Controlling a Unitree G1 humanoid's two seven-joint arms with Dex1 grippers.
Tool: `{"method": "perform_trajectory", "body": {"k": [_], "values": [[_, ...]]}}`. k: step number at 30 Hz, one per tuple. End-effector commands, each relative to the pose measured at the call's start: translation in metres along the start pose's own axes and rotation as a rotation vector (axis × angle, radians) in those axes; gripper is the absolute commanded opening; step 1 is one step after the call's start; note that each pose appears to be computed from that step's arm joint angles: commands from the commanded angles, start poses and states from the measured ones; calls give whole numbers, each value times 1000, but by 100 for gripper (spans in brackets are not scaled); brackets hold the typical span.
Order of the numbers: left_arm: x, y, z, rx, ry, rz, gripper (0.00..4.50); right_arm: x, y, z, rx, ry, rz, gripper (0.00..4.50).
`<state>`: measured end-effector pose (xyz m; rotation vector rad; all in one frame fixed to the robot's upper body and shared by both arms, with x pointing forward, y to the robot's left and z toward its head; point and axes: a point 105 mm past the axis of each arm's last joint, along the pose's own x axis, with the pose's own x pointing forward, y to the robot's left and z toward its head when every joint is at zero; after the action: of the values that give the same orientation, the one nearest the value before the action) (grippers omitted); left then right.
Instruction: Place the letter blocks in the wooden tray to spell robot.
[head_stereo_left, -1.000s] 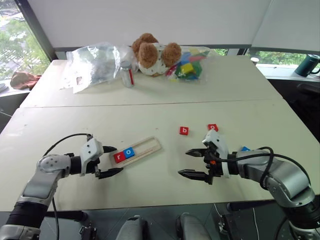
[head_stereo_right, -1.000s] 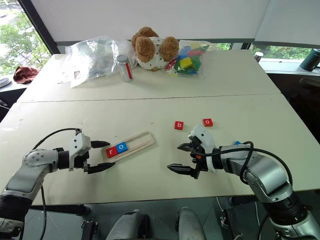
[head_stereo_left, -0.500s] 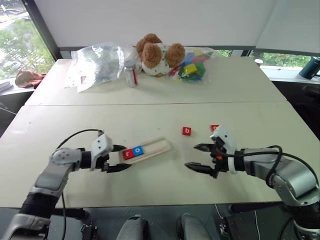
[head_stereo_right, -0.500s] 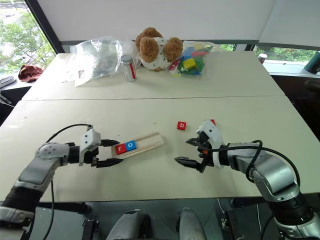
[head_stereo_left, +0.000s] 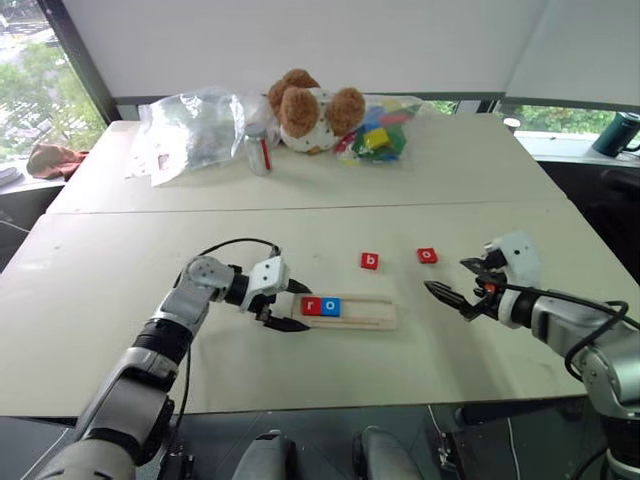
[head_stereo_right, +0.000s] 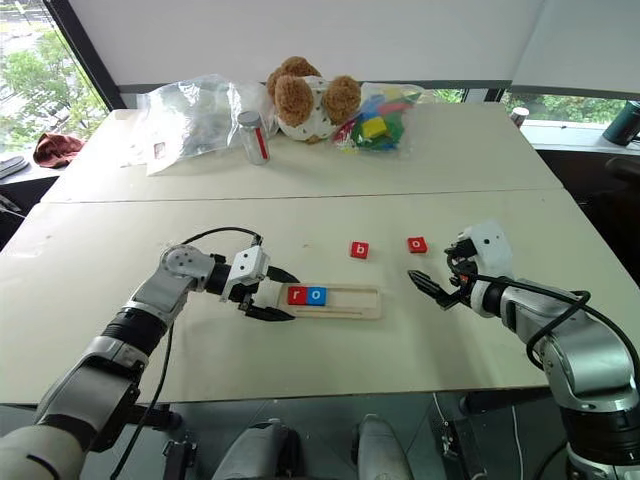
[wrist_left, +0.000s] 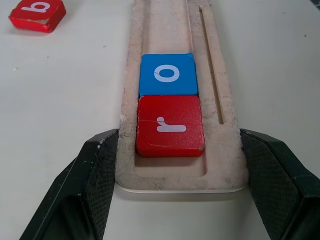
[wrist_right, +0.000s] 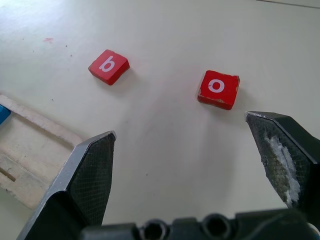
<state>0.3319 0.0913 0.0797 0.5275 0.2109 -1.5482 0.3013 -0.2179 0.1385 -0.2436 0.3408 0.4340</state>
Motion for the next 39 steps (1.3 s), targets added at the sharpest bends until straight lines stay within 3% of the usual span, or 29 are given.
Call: {"method": "perform_trajectory", "body": {"k": [1,8,14,19,26,36,39], "values": [[0,1,-2,-1,3,-12,446,-4,2,13,-28,-46,-22,450],[-10,-3,3,-8,-18,15,446,21,22,19,93,0,-4,450],[-54,6,13,28,24,151,446,62,64,43,258,2,16,450],[-99,8,23,34,70,264,446,88,78,37,401,58,-17,450],[-132,-11,44,-9,43,411,446,107,79,24,365,128,-83,450],[-130,-16,46,-48,15,518,446,130,104,22,298,169,-55,450],[-128,-16,46,-46,10,533,450,130,104,17,261,180,-65,361]]}}
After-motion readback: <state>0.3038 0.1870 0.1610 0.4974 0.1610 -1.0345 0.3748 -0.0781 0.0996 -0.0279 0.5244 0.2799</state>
